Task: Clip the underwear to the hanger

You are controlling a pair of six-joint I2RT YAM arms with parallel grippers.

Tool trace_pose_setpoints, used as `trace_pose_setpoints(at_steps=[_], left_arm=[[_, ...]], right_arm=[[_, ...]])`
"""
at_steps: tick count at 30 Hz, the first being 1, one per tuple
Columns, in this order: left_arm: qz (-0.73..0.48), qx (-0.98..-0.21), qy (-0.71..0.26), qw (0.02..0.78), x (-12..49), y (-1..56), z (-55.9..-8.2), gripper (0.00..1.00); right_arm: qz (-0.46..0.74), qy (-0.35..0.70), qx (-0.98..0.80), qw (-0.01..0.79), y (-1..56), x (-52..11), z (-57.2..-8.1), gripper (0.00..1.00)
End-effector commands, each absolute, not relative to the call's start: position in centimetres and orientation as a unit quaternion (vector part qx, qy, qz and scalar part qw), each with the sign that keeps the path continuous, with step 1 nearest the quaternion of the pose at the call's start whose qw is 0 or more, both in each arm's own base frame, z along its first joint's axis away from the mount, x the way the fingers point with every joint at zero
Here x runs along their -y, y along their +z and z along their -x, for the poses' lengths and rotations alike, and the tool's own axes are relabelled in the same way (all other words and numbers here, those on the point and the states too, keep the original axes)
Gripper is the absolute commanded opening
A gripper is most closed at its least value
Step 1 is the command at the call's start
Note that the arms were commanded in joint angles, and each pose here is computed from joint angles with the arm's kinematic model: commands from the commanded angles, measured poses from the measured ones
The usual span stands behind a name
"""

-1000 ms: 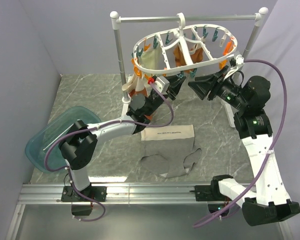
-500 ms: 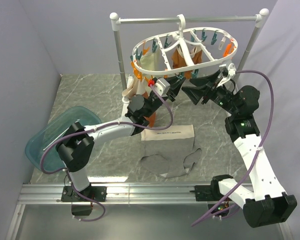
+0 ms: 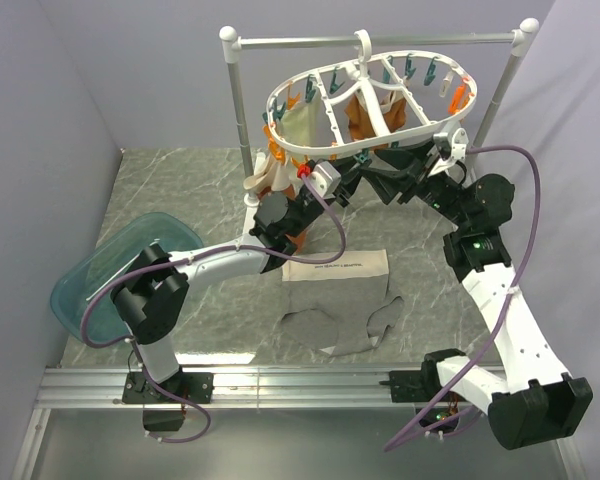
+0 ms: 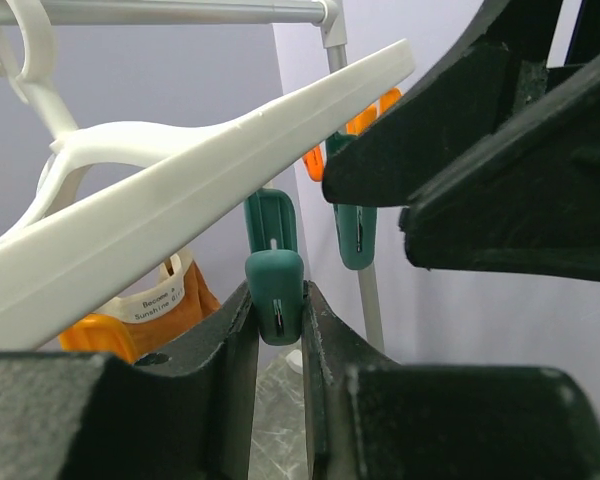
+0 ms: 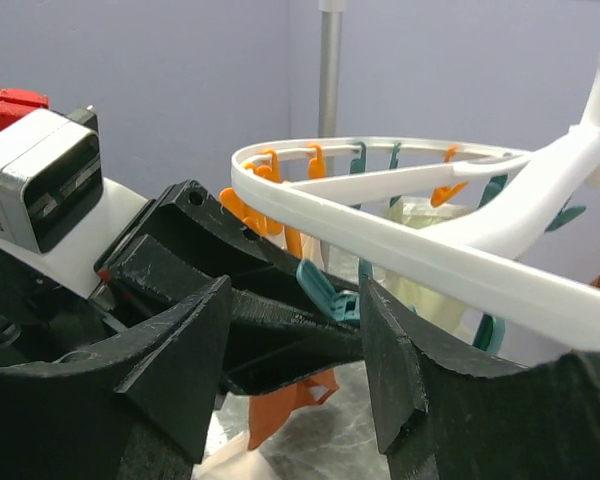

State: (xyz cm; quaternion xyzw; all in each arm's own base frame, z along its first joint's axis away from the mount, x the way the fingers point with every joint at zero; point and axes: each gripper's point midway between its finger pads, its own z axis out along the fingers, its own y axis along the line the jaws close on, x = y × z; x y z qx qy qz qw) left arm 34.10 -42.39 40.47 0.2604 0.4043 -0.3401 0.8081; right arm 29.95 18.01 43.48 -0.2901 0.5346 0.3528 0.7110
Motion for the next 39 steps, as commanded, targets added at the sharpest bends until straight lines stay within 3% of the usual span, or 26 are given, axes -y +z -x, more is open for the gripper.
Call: trace_pose_setpoints(at_steps=[1, 30, 39], left_arm=[[-0.280, -0.349, -0.355, 0.821, 42.2, 43.1, -31.2, 0.00], [-0.300, -0.348, -0.356, 0.813, 42.5, 42.3, -30.8, 0.00], [-0.313, -0.354, -0.358, 0.805, 43.0, 41.7, -30.7, 0.00]], right_arm=[[0.315, 0.331, -0.491, 0.742, 45.0, -18.3, -29.6, 0.61], [0.264, 0.299, -0.521, 0.755, 44.1, -18.5, -33.2, 0.58], [0.249, 0.298, -0.524, 0.758, 44.6, -18.7, -33.6, 0.51]])
